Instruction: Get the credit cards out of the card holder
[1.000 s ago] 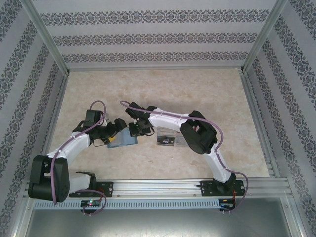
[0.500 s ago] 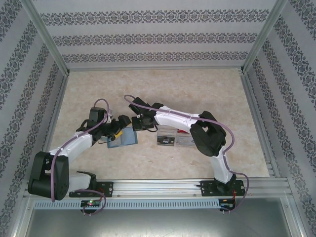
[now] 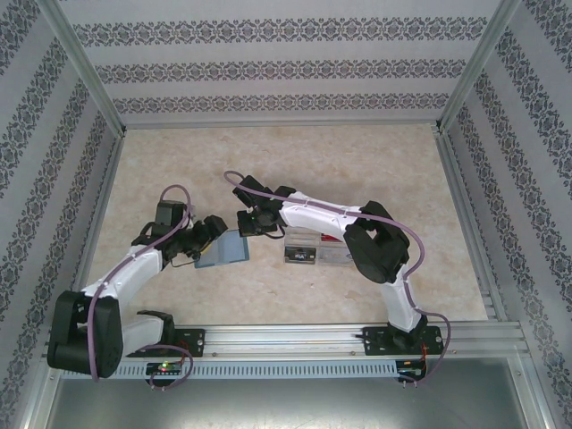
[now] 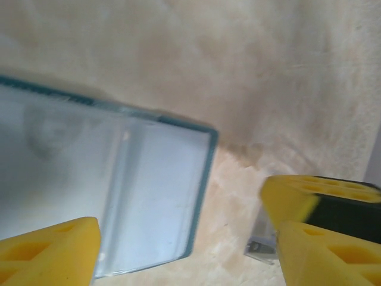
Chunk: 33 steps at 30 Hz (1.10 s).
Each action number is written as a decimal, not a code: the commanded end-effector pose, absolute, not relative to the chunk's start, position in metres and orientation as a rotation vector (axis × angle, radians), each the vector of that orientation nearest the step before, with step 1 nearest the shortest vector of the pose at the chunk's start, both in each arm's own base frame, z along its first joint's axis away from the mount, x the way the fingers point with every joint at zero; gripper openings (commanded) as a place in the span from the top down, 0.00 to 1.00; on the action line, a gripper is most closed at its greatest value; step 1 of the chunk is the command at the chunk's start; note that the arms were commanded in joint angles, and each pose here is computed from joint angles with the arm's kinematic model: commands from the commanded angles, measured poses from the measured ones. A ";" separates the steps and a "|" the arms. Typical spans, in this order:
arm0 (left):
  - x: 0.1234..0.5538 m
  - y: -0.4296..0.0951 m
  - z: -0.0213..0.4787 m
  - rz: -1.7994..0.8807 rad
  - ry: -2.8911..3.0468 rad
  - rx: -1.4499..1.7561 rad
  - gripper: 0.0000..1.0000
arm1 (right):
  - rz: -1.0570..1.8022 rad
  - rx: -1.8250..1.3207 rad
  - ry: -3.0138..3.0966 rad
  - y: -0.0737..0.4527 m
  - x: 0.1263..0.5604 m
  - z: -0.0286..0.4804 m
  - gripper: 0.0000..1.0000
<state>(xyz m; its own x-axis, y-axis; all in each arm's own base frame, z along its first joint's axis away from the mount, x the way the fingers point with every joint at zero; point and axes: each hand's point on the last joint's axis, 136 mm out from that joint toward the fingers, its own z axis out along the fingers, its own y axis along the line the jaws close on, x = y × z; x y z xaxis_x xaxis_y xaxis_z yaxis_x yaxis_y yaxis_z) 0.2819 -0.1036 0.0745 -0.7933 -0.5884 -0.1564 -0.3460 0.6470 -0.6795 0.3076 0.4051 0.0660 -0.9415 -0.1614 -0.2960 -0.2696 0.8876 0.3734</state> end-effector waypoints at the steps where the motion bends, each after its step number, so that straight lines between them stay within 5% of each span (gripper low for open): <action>1: 0.283 -0.098 0.074 -0.890 2.499 -0.746 0.22 | 0.635 -0.319 2.779 0.406 0.304 0.079 1.00; 9: 0.266 -0.061 0.057 -0.589 2.580 -0.838 0.20 | 0.621 -0.339 2.857 0.407 0.293 0.056 1.00; 33: 0.259 -0.072 0.035 -0.653 2.653 -0.834 0.20 | 0.577 -0.363 2.931 0.408 0.283 0.026 1.00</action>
<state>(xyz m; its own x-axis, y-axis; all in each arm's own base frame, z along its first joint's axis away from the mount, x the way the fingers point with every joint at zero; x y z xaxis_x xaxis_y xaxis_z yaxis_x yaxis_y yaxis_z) 0.2635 -0.0717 0.0400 -0.7764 -0.6141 -0.1417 -0.4771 0.7196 -0.5045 0.2899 0.4069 0.0321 -0.9577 -0.2038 -0.2033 -0.2668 0.8937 0.3607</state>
